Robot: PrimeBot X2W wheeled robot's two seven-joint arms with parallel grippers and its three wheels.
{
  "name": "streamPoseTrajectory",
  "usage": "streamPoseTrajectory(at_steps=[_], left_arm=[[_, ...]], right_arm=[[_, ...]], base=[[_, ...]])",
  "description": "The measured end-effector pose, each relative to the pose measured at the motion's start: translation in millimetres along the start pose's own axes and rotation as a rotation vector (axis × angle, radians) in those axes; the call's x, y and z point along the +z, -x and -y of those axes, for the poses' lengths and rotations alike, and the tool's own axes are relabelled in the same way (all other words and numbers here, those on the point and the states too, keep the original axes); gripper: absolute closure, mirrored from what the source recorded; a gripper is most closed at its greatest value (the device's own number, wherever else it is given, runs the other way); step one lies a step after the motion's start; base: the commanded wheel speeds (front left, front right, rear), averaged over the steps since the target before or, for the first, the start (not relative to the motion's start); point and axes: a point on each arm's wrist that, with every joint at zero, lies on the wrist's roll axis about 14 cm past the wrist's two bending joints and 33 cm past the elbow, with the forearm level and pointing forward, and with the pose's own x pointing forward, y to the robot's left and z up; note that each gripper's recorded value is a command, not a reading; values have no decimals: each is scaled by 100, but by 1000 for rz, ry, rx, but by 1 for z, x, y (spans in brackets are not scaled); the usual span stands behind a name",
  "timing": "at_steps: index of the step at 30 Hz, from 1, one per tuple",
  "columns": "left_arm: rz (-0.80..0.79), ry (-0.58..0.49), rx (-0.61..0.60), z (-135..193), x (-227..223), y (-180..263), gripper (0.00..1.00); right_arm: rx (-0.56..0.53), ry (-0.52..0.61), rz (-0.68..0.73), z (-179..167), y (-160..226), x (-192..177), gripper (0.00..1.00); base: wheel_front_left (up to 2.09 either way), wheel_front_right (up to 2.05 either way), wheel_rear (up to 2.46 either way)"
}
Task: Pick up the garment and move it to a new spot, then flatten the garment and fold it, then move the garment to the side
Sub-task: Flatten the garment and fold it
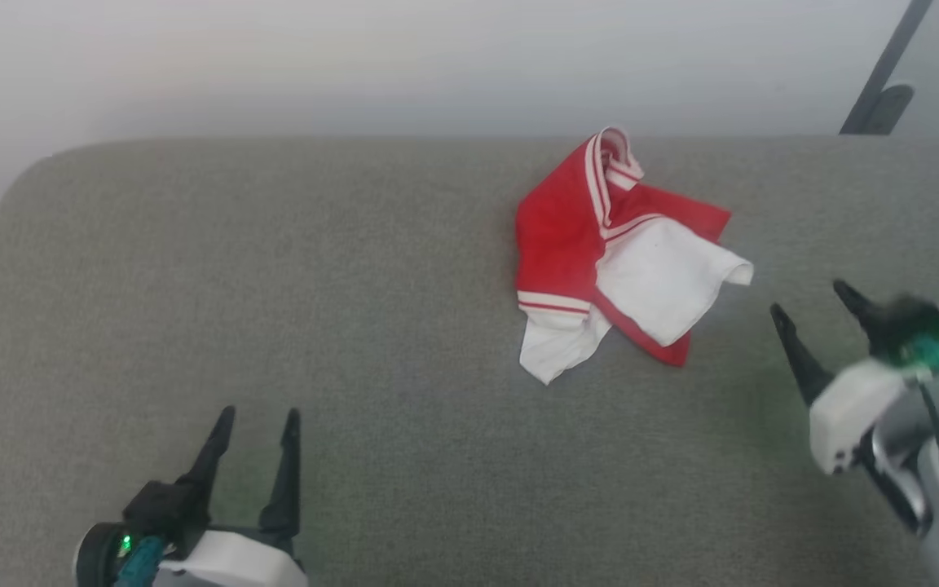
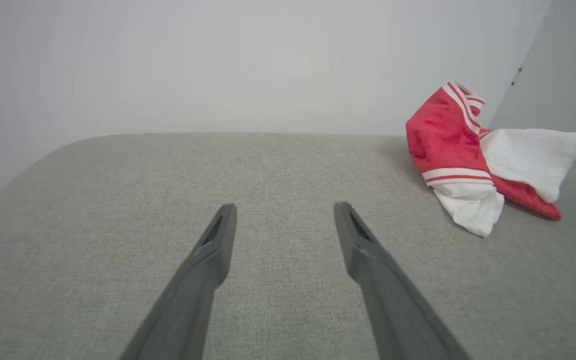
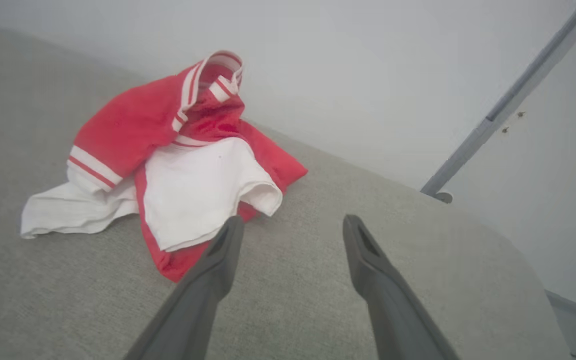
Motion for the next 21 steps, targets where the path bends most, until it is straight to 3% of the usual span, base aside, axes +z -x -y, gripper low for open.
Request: streamPoseTrajectory(at_steps=[9,19,21], left_arm=[[-59,41,8,5,-21,-14,0],[-103,63,40,-3,-37,-24,0],[-108,69,47,-5,-39,-24,0]], right_arm=[[216,164,-333,-21,-49,-11,0],[363,265,-546,-37,-79,-29,0],[378,264,-549,-39,-81,-31,60]], base=[[0,0,0],[0,0,0],[0,0,0]])
